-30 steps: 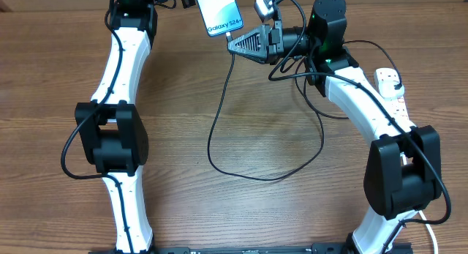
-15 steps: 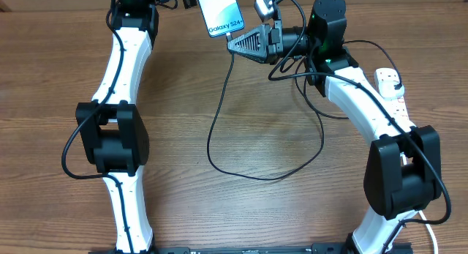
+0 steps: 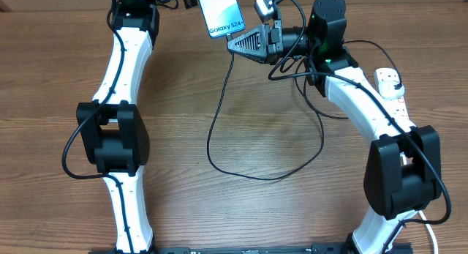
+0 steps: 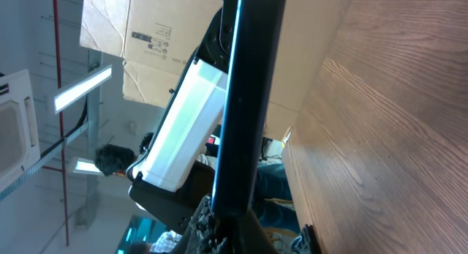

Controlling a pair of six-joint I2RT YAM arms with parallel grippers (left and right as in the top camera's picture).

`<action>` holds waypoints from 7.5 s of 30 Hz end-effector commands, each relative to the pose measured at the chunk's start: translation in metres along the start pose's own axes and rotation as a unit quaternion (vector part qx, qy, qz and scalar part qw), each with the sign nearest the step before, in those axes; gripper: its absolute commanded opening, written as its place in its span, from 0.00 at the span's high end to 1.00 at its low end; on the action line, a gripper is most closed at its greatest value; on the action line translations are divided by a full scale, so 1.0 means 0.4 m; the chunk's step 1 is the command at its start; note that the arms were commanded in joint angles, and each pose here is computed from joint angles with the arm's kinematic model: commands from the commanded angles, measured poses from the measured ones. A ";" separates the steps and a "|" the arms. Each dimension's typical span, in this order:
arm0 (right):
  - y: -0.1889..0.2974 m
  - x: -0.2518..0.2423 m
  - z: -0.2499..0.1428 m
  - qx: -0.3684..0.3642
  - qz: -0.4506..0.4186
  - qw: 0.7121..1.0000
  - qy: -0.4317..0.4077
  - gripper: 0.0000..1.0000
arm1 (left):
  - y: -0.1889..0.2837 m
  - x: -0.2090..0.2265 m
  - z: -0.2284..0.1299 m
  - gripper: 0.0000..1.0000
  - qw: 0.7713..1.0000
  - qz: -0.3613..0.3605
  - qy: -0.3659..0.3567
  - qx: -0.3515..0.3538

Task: Plug charger to phone and switch on socket

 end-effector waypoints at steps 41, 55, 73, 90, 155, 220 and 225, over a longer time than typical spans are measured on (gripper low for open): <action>0.005 0.055 0.022 -0.038 0.001 0.999 0.030 0.19 | -0.026 -0.027 -0.059 0.96 0.996 -0.016 -0.045 0.079; 0.101 0.044 0.063 -0.074 -0.009 0.997 0.025 0.00 | -0.019 -0.027 -0.064 0.96 0.995 -0.017 -0.046 0.089; 0.395 -0.290 0.000 -0.221 -0.262 0.911 -0.228 0.02 | -0.020 -0.022 -0.060 0.96 0.993 -0.017 -0.076 0.084; 0.562 -0.183 -0.095 -0.363 -0.504 0.760 -0.191 0.03 | -0.035 0.220 -0.136 0.96 0.987 0.152 -0.007 0.059; 0.569 -0.129 -0.131 -0.367 -0.522 0.750 -0.173 0.01 | -0.051 0.625 -0.546 0.96 0.827 0.532 0.045 0.178; 0.569 -0.130 -0.132 -0.367 -0.523 0.750 -0.174 0.01 | -0.047 0.635 -0.557 0.89 0.802 0.568 0.017 0.181; 0.569 -0.130 -0.132 -0.367 -0.523 0.750 -0.174 0.01 | -0.047 0.635 -0.557 0.85 0.802 0.568 0.017 0.181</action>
Point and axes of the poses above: each gripper's point midway between its finger pads, its own y axis back along the fingers, its own x axis along the line the jaws close on, z = x × y, the point moved 4 cm from there along y, back along the fingers, and after that the axes turned 8 degrees about -y, right-handed, at the moved point
